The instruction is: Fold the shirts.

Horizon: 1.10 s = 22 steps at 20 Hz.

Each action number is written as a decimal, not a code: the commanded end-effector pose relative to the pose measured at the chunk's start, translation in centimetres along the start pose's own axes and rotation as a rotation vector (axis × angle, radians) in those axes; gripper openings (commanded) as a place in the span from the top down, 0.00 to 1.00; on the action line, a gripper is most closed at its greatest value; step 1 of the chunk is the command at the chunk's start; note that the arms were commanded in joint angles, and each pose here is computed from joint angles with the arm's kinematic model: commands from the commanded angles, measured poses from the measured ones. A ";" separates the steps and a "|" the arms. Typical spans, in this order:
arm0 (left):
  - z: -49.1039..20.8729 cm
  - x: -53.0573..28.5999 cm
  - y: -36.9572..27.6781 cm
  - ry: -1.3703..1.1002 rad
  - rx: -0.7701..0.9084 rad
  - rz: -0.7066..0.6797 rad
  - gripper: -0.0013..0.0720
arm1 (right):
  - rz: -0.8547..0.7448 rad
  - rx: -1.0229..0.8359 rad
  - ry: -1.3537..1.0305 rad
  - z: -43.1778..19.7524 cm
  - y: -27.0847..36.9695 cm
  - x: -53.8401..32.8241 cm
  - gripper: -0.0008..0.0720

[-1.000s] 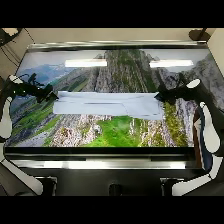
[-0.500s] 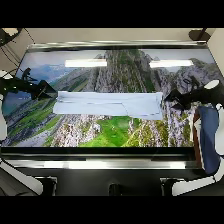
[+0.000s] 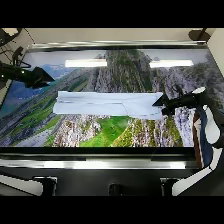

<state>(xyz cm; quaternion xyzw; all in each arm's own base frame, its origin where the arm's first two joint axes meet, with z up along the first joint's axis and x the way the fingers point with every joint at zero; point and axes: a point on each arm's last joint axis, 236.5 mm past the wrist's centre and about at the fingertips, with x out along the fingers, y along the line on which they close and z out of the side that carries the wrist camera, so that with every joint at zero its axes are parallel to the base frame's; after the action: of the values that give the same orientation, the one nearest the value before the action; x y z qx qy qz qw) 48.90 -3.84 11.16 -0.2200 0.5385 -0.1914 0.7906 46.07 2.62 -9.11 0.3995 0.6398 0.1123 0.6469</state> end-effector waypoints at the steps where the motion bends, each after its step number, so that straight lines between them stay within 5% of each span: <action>1: -1.0 0.2 -6.1 0.005 0.152 -0.066 0.25 | 0.033 0.043 -0.047 0.7 2.8 1.1 0.89; 3: -2.3 3.2 -8.7 0.058 0.200 -0.097 0.36 | 0.042 -0.036 -0.098 0.6 5.5 -0.9 0.93; 5: -5.0 7.7 -11.4 0.151 0.237 -0.129 0.92 | 0.021 -0.130 -0.146 -0.5 8.3 -3.9 0.93; 13: -16.7 22.1 -21.4 0.401 0.314 -0.286 0.92 | -0.295 -0.404 -0.162 -12.7 13.9 -12.6 0.93; 19: -20.2 28.0 -22.4 0.454 0.184 -0.273 0.92 | -0.241 -0.424 -0.296 -19.8 17.8 -18.8 0.93; 22: -23.5 29.7 -26.1 0.524 0.087 -0.391 0.92 | -0.190 -0.442 -0.365 -22.7 19.2 -21.4 0.93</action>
<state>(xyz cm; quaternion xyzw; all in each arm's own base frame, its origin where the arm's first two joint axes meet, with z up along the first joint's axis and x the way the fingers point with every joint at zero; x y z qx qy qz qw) 37.46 -41.00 -4.20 -0.1733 0.6502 -0.4036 0.6199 31.78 9.41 19.55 0.1883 0.5355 0.1150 0.8152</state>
